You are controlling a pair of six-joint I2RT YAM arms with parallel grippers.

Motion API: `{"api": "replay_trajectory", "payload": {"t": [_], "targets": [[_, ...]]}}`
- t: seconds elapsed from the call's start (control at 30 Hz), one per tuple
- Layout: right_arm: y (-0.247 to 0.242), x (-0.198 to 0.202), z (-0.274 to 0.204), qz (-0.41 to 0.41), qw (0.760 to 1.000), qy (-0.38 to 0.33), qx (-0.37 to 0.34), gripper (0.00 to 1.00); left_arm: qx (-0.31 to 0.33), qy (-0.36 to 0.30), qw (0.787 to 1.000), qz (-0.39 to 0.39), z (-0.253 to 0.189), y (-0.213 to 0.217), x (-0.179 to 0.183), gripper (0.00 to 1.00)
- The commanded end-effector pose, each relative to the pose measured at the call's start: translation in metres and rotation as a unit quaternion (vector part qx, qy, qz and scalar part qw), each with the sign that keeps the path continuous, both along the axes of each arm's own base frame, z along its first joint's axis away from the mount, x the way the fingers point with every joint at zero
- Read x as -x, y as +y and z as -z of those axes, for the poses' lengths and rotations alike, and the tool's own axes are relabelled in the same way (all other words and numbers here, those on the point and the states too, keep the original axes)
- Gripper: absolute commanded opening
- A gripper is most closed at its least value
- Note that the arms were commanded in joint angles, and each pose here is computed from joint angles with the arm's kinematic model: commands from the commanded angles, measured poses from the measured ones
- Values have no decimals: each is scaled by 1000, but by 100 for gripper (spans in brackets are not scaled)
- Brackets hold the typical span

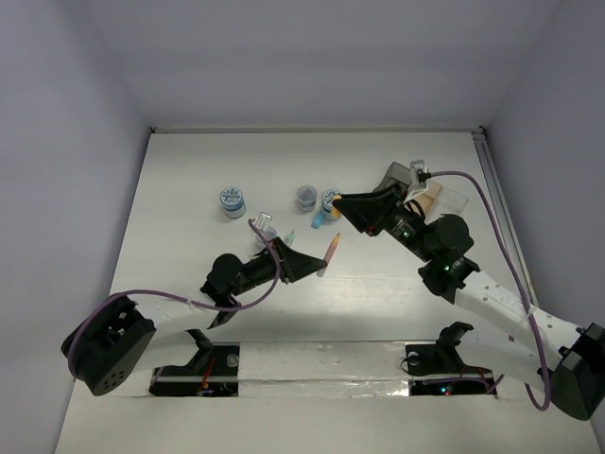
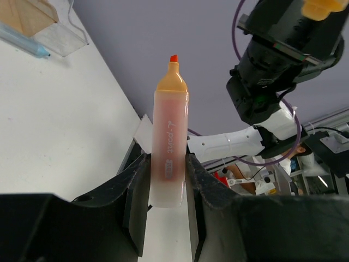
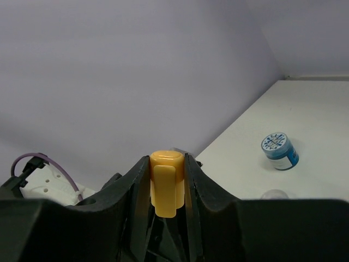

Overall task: Sort the stationery into containers
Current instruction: Close the pen cap on the pen.

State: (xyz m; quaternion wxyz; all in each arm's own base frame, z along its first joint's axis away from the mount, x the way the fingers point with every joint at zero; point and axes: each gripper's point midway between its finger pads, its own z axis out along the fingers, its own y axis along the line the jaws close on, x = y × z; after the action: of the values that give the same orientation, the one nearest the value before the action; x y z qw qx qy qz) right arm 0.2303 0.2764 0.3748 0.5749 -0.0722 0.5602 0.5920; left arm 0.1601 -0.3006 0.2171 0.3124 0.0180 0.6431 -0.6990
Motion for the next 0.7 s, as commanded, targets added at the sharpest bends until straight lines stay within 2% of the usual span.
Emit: {"api": "replay_trajectory", "payload": {"t": [0.0, 0.67], "targets": [[-2, 13, -18, -15, 999, -32, -30, 13, 222, -237, 946, 7, -138, 43, 47, 0], [5, 11, 7, -32, 999, 3, -25, 13, 229, -261, 938, -10, -149, 55, 53, 0]]}}
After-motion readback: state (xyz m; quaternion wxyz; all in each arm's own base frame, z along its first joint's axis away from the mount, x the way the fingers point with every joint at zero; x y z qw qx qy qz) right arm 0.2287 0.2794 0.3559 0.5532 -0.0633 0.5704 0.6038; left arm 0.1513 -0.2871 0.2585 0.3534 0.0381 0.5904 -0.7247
